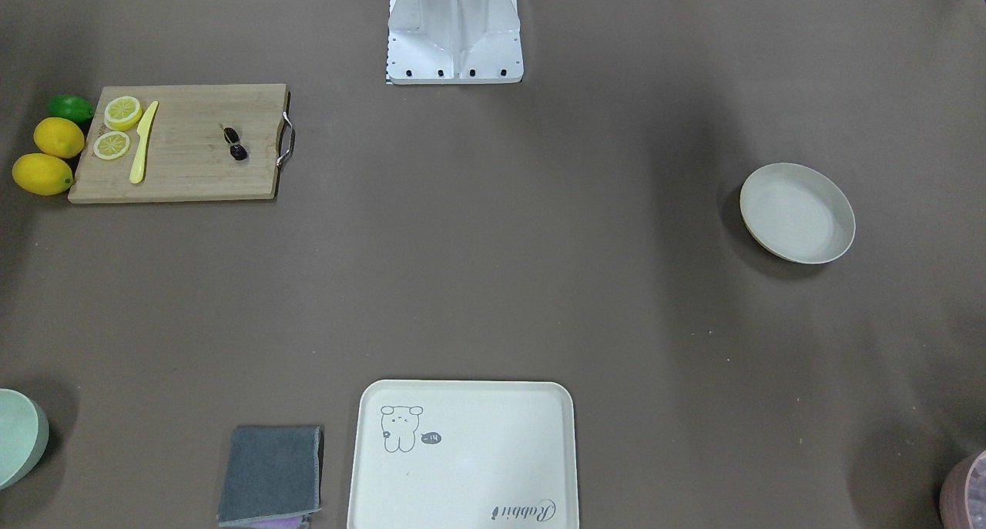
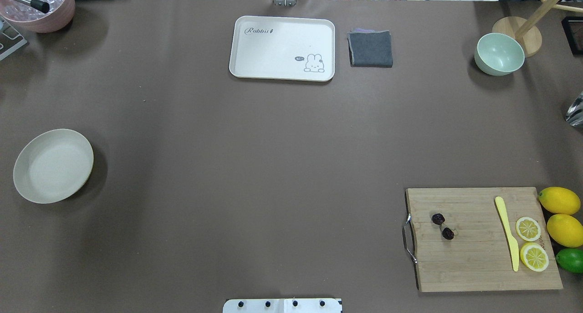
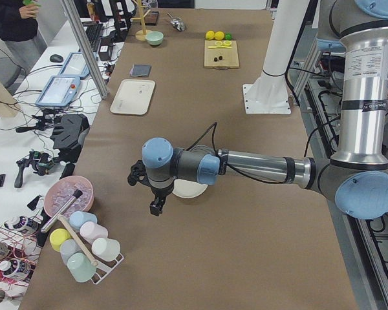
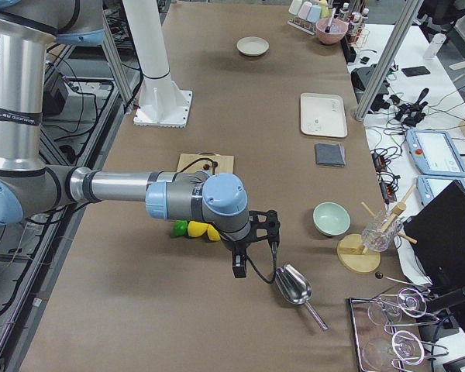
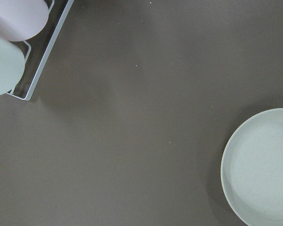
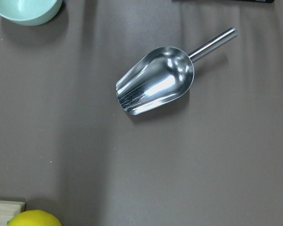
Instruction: Place red cherry on plate
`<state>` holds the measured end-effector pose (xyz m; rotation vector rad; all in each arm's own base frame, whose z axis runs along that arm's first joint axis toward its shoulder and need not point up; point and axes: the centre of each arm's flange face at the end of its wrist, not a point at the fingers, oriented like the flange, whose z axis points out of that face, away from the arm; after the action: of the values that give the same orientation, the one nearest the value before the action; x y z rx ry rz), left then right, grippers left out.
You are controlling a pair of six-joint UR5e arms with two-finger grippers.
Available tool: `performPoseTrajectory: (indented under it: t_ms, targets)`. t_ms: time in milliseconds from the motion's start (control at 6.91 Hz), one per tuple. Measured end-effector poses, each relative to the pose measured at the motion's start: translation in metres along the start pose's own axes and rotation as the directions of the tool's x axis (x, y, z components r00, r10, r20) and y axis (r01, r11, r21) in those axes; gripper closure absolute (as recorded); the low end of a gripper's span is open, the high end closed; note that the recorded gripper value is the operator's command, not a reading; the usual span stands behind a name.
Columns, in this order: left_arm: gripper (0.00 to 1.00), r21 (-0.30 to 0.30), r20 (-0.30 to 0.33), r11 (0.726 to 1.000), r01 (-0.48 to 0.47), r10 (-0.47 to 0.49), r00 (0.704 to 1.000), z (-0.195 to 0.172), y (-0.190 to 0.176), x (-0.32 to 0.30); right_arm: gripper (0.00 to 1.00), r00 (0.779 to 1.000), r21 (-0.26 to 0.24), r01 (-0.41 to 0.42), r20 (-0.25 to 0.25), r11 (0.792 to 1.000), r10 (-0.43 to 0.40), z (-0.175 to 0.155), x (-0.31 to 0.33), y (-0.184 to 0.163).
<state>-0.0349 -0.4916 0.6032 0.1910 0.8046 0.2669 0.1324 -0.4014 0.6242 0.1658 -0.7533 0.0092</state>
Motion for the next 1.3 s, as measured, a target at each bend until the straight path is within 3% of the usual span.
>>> performPoseTrajectory:
  t_ms: [868,1013,1303]
  targets:
    - [0.02,0.008,0.0,1.0,-0.001,0.001,1.0,-0.003,-0.003,0.0,0.0,1.0,0.008,-0.013,-0.002,1.0,0.013,-0.004,0.006,0.004]
    - [0.02,0.013,-0.039,1.0,0.0,0.0,0.999,-0.003,-0.002,0.004,0.0,1.0,0.006,-0.017,0.0,1.0,0.017,-0.003,0.006,0.005]
    - [0.03,0.026,-0.205,0.999,0.027,-0.021,0.979,0.001,0.002,0.014,0.0,1.0,0.002,-0.024,0.009,1.0,0.024,-0.002,0.006,0.006]
